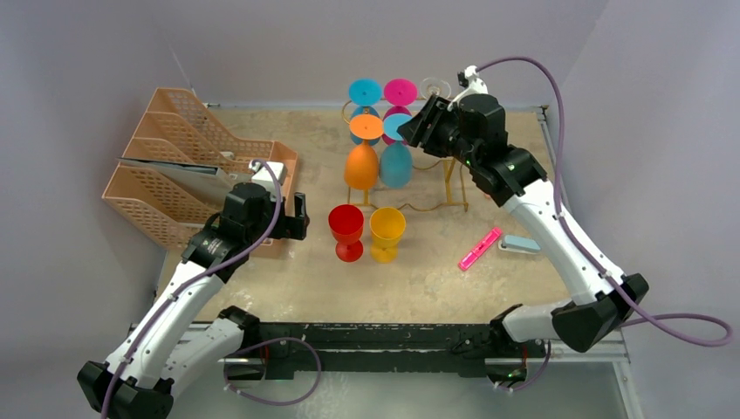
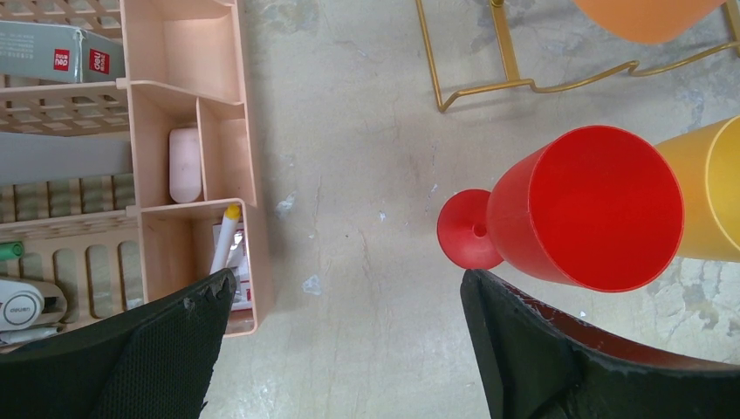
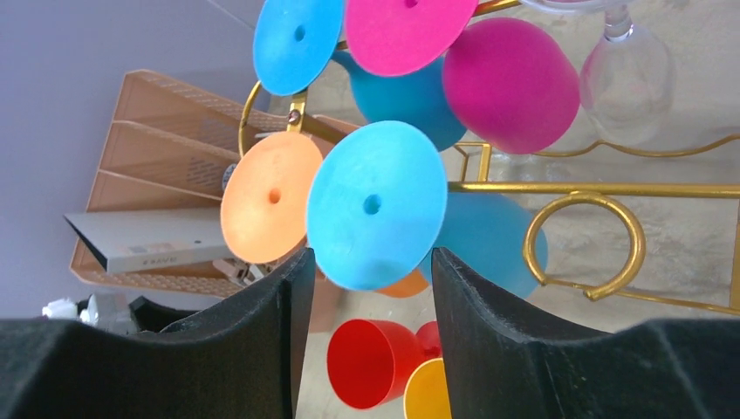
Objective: Take the wine glass off the wine glass rack
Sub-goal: Pick up the wine glass from the wine rack.
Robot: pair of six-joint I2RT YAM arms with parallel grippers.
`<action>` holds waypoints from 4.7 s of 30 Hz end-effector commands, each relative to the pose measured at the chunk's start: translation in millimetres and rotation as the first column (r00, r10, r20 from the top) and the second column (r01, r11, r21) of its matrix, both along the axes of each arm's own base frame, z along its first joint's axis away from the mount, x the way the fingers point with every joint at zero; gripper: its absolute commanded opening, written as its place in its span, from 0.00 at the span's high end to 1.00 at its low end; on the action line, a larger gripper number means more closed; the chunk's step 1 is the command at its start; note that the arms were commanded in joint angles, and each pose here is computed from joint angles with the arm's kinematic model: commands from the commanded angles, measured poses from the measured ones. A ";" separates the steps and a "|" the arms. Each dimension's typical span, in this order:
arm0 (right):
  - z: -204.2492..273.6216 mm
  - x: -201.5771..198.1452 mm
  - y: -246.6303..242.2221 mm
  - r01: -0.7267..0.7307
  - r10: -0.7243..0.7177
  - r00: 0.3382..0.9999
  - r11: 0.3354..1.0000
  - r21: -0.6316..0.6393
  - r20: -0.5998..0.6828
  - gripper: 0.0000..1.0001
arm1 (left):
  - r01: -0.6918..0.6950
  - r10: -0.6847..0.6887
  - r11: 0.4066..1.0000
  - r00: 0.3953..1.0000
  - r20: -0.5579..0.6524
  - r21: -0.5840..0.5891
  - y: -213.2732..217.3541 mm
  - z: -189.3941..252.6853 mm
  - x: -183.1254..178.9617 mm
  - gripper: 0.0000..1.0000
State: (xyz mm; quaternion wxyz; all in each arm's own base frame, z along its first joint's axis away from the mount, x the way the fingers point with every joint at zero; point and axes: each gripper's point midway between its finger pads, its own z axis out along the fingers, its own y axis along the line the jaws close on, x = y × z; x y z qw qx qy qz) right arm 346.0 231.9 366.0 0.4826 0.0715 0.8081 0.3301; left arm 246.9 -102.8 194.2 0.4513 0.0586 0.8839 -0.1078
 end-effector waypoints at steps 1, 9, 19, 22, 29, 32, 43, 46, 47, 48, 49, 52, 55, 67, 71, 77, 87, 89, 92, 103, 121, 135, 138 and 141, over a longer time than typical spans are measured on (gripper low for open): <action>24.1 17.2 -10.7 0.103 -0.106 0.991 0.994 0.045 0.078 0.48 | -0.004 0.003 1.000 1.000 0.031 0.008 2.3 8.3 4.9 0.00; 25.9 27.3 -12.2 0.155 -0.161 0.984 0.984 0.089 0.075 0.52 | 0.000 0.000 1.000 1.000 0.029 0.007 1.7 7.7 4.9 0.01; 13.8 32.6 -15.0 0.186 -0.189 0.981 0.981 0.061 0.044 0.56 | 0.015 -0.015 1.000 1.000 0.014 0.005 -1.6 4.5 4.8 0.01; 10.1 33.9 -14.2 0.187 -0.189 0.981 0.981 0.055 0.034 0.58 | 0.013 -0.013 1.000 1.000 0.016 0.006 -1.0 4.7 5.0 0.01; 5.1 35.0 -10.0 0.171 -0.172 0.985 0.984 0.043 0.016 0.62 | 0.015 -0.016 1.000 1.000 0.017 0.004 -1.6 5.2 5.1 0.01; 4.0 35.9 -11.4 0.177 -0.177 0.984 0.984 0.032 0.017 0.66 | 0.015 -0.016 1.000 1.000 0.017 0.004 -1.5 5.4 4.8 0.01; 11.9 29.6 -17.1 0.188 -0.189 0.981 0.981 0.047 0.031 0.89 | 0.015 -0.015 1.000 1.000 0.020 0.003 -1.3 6.2 4.4 0.01; 16.1 26.0 -18.1 0.190 -0.192 0.981 0.979 0.072 0.031 0.96 | 0.017 -0.017 1.000 1.000 0.017 0.003 -1.5 5.5 4.2 0.01; 18.8 24.6 -18.3 0.190 -0.193 0.981 0.978 0.084 0.033 0.99 | 0.017 -0.017 1.000 1.000 0.018 0.003 -1.5 5.5 4.2 0.01; 19.3 23.7 -17.9 0.189 -0.193 0.981 0.978 0.093 0.029 1.00 | 0.017 -0.017 1.000 1.000 0.017 0.003 -1.5 5.2 4.1 0.01; 20.6 22.7 -17.2 0.187 -0.190 0.981 0.977 0.104 0.027 1.00 | 0.017 -0.017 1.000 1.000 0.018 0.003 -1.5 5.7 4.1 0.01; 26.8 18.7 -13.8 0.170 -0.175 0.984 0.975 0.143 0.027 1.00 | 0.016 -0.016 1.000 1.000 0.022 0.000 -1.5 6.8 4.0 0.01; 31.4 14.8 -15.5 0.170 -0.177 0.984 0.972 0.164 0.031 1.00 | 0.016 -0.016 1.000 1.000 0.025 -0.002 -1.3 7.8 3.6 0.01; 28.3 7.5 -5.4 0.162 -0.159 0.987 0.935 0.314 -0.037 1.00 | 0.016 -0.016 1.000 1.000 0.015 -0.003 -2.1 6.3 3.6 0.01; 26.5 8.2 -4.2 0.163 -0.156 0.987 0.932 0.325 -0.048 1.00 | 0.017 -0.017 1.000 1.000 0.012 -0.003 -2.4 5.6 3.5 0.01; 26.4 6.0 -3.9 0.163 -0.153 0.987 0.925 0.344 -0.055 1.00 | 0.014 -0.014 1.000 1.000 0.009 -0.001 -1.5 5.7 2.8 0.01; 26.2 -1.4 -3.0 0.148 -0.131 0.989 0.926 0.348 -0.073 1.00 | 0.017 -0.017 1.000 1.000 0.004 -0.006 -3.4 5.0 3.7 0.01; 26.9 -3.1 -3.8 0.147 -0.130 0.989 0.926 0.347 -0.072 1.00 | 0.017 -0.017 1.000 1.000 0.001 -0.008 -3.6 4.1 3.4 0.01; 30.2 -5.5 -5.1 0.145 -0.130 0.989 0.923 0.355 -0.066 1.00 | 0.017 -0.017 1.000 1.000 0.004 -0.009 -3.8 5.2 3.9 0.01; 33.4 -17.9 -7.6 0.119 -0.105 0.993 0.925 0.361 -0.057 1.00 | -0.017 0.017 1.000 0.999 0.032 -0.011 2.5 10.7 3.4 0.00; 32.5 -51.7 -11.1 -0.003 0.005 1.000 0.959 0.283 -0.007 1.00 | -0.062 0.062 0.998 0.997 0.047 0.008 12.5 13.9 2.5 0.00; 6.4 -95.2 -22.6 -0.124 0.127 0.992 0.982 0.142 -0.018 1.00 | -0.037 0.033 0.999 0.992 0.124 0.030 15.2 37.2 4.4 0.00; 0.2 -102.8 -24.4 -0.142 0.147 0.988 0.983 0.119 -0.037 1.00 | -0.003 0.006 1.000 0.990 0.137 -0.027 6.3 56.7 -0.3 0.00; -7.0 -109.3 -26.5 -0.157 0.162 0.986 0.982 0.105 -0.044 1.00 | 0.061 -0.044 0.995 0.981 0.188 -0.081 -3.9 86.5 -7.4 0.00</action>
